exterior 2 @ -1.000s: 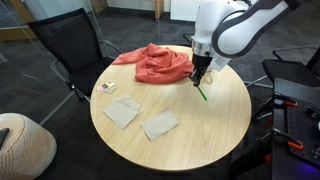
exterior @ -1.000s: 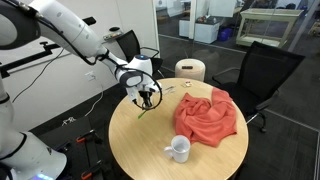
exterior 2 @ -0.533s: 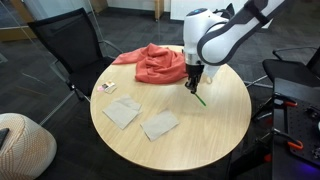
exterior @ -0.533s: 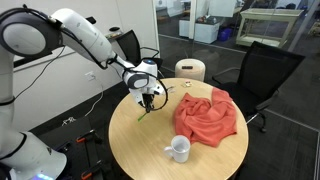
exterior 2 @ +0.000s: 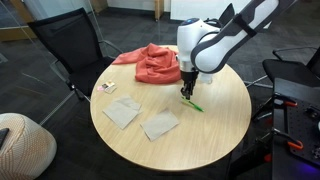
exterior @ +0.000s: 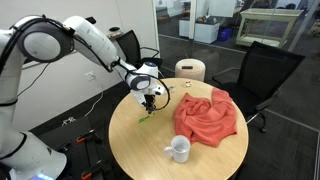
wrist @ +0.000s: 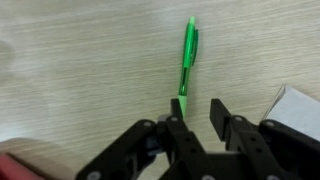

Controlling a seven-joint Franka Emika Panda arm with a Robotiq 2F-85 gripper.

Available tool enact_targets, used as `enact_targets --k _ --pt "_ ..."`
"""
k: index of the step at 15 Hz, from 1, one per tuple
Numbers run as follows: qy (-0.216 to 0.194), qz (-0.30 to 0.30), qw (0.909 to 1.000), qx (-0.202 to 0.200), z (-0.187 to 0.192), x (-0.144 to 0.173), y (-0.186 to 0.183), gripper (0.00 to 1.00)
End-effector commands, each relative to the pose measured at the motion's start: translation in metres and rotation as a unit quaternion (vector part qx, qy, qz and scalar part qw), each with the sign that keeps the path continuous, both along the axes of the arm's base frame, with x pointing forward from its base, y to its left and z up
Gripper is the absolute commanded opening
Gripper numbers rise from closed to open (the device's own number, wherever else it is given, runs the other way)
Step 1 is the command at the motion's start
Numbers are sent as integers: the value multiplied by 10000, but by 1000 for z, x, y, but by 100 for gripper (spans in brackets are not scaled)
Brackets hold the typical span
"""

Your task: Take the green pen out of the mug and place it on the table

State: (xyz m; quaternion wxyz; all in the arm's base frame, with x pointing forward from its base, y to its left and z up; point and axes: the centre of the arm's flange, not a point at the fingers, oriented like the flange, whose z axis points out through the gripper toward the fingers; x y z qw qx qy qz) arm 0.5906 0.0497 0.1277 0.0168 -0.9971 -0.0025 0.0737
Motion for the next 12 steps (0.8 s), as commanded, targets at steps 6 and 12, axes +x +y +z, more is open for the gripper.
enact_targets --k 6,12 --pt "-337 35 9994 -34 13 1 -3 100" --pt "-240 -14 9997 -10 4 6 -3 100"
